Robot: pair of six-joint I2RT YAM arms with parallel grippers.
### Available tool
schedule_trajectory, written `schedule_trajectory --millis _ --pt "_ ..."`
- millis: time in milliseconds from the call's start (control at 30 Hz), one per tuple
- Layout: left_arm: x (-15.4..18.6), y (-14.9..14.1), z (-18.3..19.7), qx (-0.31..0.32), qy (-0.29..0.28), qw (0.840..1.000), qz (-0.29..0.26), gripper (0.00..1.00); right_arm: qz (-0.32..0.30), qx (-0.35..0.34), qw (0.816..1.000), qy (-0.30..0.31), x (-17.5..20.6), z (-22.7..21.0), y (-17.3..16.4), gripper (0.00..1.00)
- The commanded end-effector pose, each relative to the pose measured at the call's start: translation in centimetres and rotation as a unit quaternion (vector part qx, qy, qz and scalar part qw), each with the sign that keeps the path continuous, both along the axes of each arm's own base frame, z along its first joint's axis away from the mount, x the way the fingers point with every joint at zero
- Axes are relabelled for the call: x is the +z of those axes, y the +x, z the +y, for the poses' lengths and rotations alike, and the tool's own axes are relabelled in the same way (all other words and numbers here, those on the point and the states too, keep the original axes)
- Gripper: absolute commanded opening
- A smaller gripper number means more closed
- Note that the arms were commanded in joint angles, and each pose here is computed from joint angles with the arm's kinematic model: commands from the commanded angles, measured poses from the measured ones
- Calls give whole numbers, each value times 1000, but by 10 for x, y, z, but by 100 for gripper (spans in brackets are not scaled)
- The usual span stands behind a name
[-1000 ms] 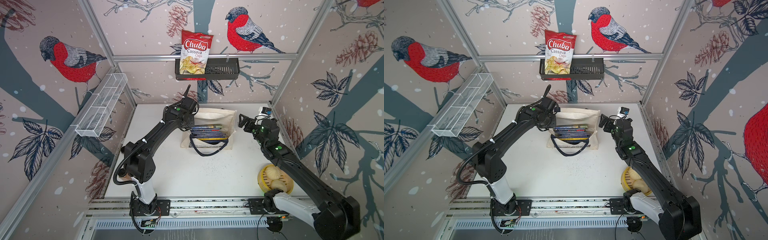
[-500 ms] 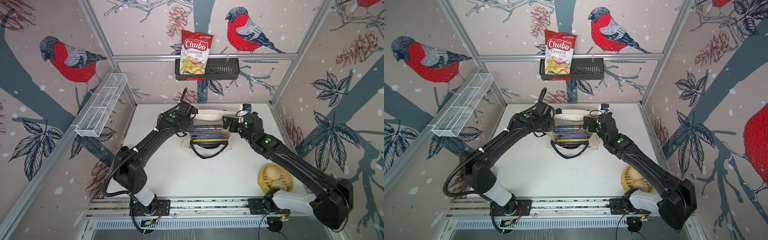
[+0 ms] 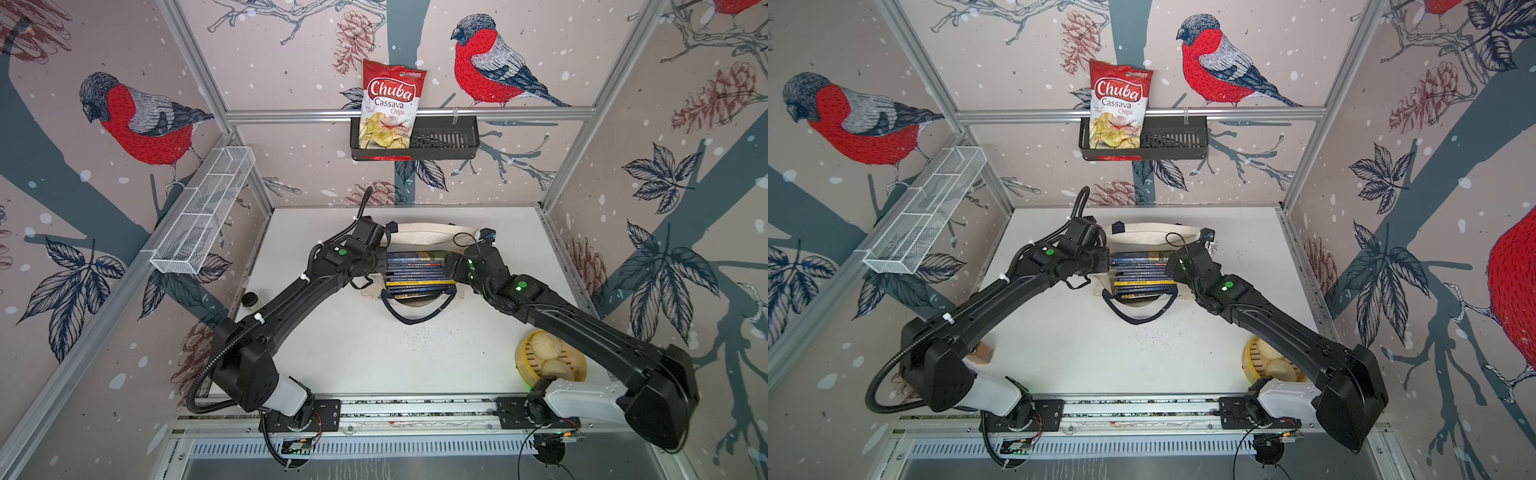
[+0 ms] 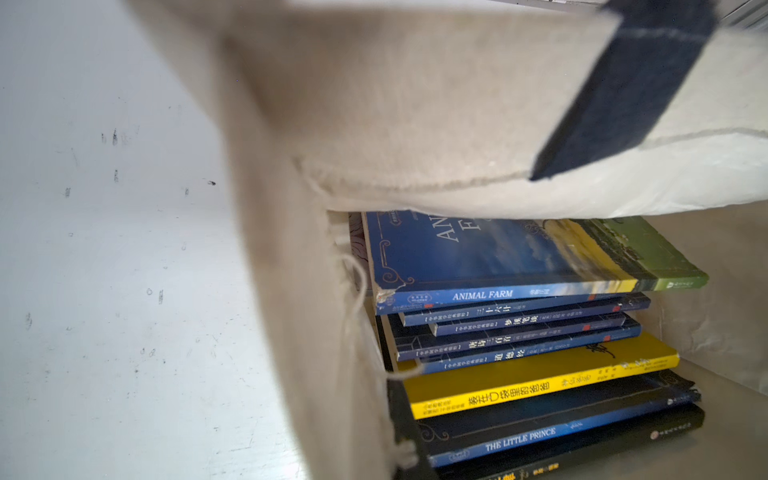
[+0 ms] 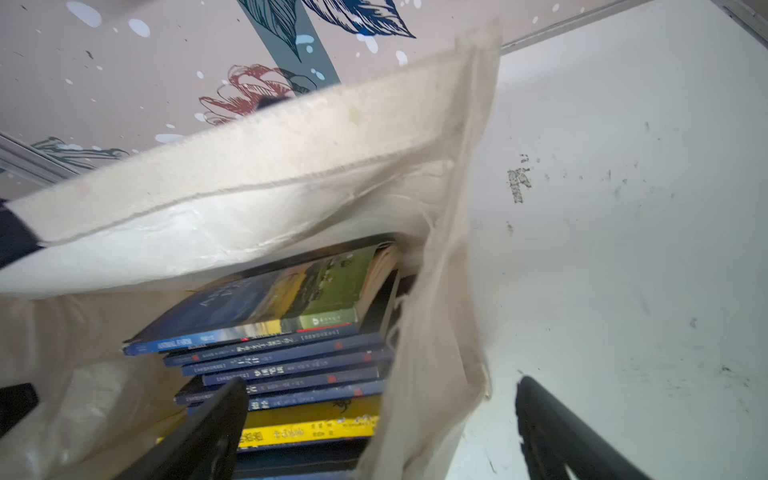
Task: Take out the books from the canvas bag
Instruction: Adjust the canvas bag at the center of the board.
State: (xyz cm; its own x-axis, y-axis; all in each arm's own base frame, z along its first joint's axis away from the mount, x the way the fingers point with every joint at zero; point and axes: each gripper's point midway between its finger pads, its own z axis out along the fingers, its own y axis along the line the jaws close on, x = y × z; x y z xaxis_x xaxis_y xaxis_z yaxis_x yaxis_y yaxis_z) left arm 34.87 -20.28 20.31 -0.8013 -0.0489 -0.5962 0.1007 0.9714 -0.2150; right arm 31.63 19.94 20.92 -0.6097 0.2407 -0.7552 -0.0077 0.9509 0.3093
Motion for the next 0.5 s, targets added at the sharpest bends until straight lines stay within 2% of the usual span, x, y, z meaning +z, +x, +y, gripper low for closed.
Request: schedule_trajectory --millis 0,333,467 --pt "1 -4 -4 -13 -2 1000 -3 0 18 -4 1000 17 -13 0 -6 100" --pt "18 -11 -17 -27 5 999 -35 0 40 1 999 7 -40 6 -4 100" --pt "24 -14 -20 -28 10 998 -49 0 47 -8 999 2 -51 5 -2 80"
